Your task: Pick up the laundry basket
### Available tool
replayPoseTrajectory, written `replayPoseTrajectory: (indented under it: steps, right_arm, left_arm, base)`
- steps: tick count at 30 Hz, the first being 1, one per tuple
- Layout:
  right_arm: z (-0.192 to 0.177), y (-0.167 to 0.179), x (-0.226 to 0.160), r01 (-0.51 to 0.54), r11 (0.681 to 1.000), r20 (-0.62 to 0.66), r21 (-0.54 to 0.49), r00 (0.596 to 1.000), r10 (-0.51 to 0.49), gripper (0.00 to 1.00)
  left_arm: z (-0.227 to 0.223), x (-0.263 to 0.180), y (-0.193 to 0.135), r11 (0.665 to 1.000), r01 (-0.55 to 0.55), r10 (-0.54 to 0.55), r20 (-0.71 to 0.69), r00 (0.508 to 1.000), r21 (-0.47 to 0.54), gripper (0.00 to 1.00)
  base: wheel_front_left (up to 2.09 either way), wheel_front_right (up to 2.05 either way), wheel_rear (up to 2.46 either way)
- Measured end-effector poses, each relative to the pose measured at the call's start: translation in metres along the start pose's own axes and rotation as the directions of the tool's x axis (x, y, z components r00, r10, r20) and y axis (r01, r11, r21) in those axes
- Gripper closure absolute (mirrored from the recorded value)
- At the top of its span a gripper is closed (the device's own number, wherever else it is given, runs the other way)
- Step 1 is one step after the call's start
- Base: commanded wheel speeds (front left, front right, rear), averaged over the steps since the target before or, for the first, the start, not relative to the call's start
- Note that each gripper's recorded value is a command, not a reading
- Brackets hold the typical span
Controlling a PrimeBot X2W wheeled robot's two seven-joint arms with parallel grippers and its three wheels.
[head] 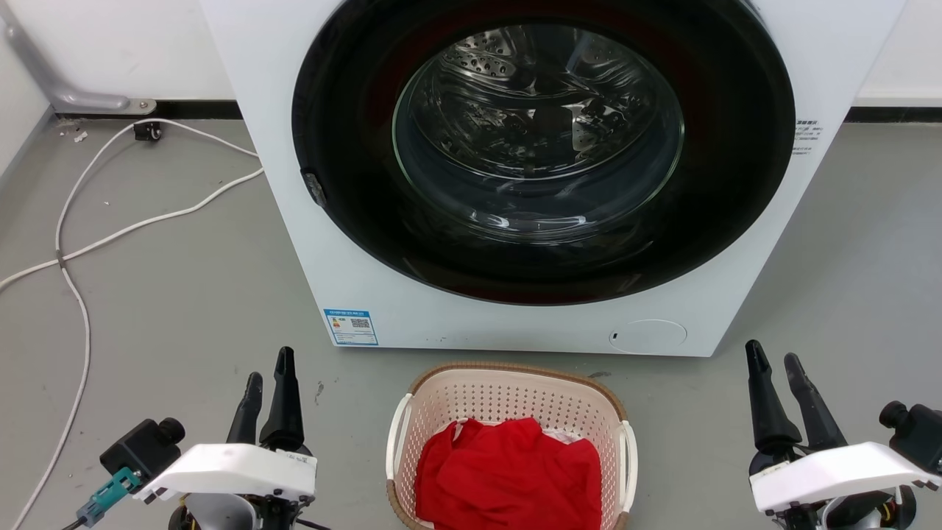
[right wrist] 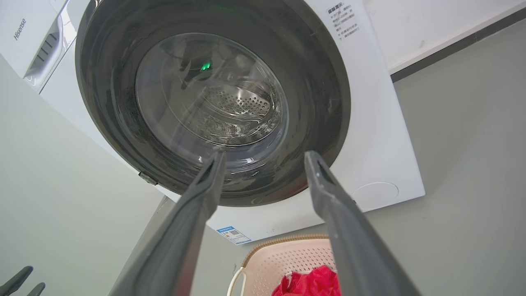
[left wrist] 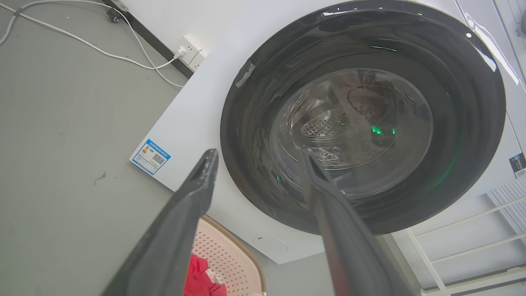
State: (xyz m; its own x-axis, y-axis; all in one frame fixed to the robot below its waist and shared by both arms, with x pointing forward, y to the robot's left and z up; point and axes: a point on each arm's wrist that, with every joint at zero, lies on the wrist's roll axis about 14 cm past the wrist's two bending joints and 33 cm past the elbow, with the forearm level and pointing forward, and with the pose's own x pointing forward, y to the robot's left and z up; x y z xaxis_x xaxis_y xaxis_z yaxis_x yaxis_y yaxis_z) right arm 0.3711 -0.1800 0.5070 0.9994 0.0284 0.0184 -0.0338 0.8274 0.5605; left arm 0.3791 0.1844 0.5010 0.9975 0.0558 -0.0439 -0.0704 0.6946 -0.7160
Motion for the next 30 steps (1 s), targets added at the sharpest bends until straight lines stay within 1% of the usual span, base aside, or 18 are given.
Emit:
replayPoseTrajectory:
  steps: [7, 14, 19, 30]
  right_arm:
    - [0.0009, 0.0027, -0.0017, -0.013, 0.996, 0.009, -0.086, 1.0, 0.013, 0.0]
    - [0.0015, 0.0068, -0.0035, -0.03, 0.983, 0.015, -0.179, 0.999, 0.033, 0.0]
    - [0.0022, 0.0085, -0.0039, -0.037, 0.974, 0.02, -0.225, 0.999, 0.042, 0.0]
    - [-0.0001, 0.0101, -0.0081, -0.051, 0.935, 0.015, -0.35, 0.998, 0.06, 0.0]
  left_arm:
    - [-0.0002, -0.0013, -0.0017, 0.997, 0.005, -0.006, 0.01, 1.0, 0.077, 0.0]
    - [0.0007, -0.0022, -0.0039, 0.989, 0.009, -0.012, 0.024, 1.0, 0.149, 0.0]
    - [0.0022, -0.0032, -0.0052, 0.98, 0.011, -0.019, 0.038, 0.999, 0.198, 0.0]
    - [0.0034, -0.0061, -0.0056, 0.956, 0.008, -0.026, 0.058, 0.998, 0.293, 0.0]
  base:
    - [0.0, 0.0, 0.0]
    - [0.0, 0.0, 0.0]
    - [0.0, 0.0, 0.0]
    - [0.0, 0.0, 0.0]
